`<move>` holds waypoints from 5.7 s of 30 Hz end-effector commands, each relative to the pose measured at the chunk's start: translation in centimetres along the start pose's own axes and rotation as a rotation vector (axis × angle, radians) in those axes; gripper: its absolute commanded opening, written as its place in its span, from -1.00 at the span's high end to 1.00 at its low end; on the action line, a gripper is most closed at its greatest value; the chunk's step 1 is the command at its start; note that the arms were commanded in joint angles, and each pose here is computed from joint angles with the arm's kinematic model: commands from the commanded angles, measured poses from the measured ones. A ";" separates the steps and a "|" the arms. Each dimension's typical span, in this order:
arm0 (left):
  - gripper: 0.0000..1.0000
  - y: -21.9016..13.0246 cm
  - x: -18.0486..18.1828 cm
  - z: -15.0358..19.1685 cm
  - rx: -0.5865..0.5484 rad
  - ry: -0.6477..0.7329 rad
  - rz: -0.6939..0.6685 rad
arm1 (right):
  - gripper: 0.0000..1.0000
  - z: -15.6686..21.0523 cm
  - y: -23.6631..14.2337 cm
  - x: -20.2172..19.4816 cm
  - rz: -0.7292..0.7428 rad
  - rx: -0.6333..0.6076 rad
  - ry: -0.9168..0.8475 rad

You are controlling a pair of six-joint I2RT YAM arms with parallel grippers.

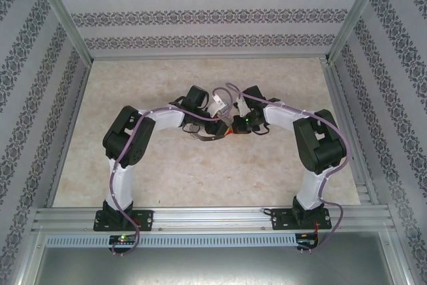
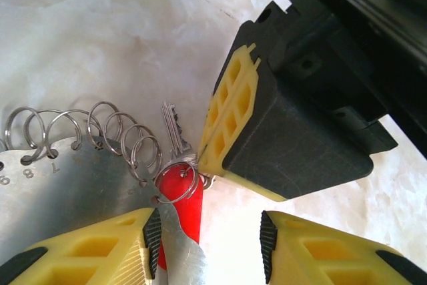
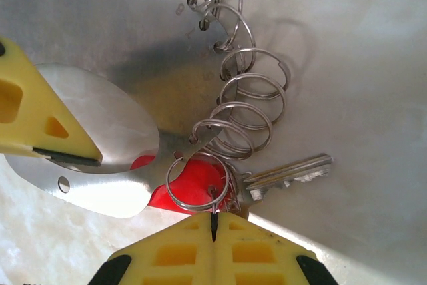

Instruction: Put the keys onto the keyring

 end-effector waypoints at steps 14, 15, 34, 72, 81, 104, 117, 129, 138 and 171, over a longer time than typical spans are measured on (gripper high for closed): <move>0.11 0.6 -0.2 0.9 0.031 0.177 -0.159 | 1.00 -0.5 -0.9 0.2 -0.073 -0.023 0.053; 0.11 0.7 -0.3 0.9 0.032 0.178 -0.152 | 1.00 -0.5 -0.9 0.2 -0.074 -0.024 0.053; 0.26 -0.7 -1.7 -2.3 0.054 0.163 -0.110 | 1.00 -0.6 -1.2 0.4 -0.094 -0.026 0.054; 0.35 2.7 -0.7 -0.6 0.189 0.194 -0.091 | 1.00 -0.2 -0.4 -1.4 -0.070 -0.013 0.087; 0.35 3.2 -0.4 -0.8 0.212 0.195 -0.076 | 1.00 -0.3 -0.4 -1.4 -0.071 -0.014 0.086; 0.41 4.0 -0.7 0.4 0.214 0.195 -0.071 | 1.00 -0.7 -0.1 -1.6 -0.130 -0.018 0.135; 0.40 3.6 -0.4 0.3 0.139 0.180 -0.115 | 1.00 -0.3 -0.1 -1.9 -0.170 -0.011 0.169; 0.68 3.7 -0.3 -0.9 0.096 0.159 -0.129 | 1.00 -0.3 -0.4 -1.7 -0.184 -0.017 0.164; 1.00 3.1 -0.3 -1.5 0.083 0.164 -0.158 | 1.00 -0.5 -1.1 -1.5 -0.190 -0.032 0.157; 0.81 -4.5 -3.3 1.9 0.047 0.031 -0.296 | 1.00 2.5 0.6 0.8 -0.182 0.056 0.094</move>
Point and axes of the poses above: each hand's point on the last joint's axis, 136 mm out from that joint toward the fingers, its own y axis out along the fingers, its own x axis along the line the jaws close on, z = x × y, the point moved 6 cm from there along -y, back along the fingers, and after that the axes turned 10 degrees about y, right-handed, at the moved point
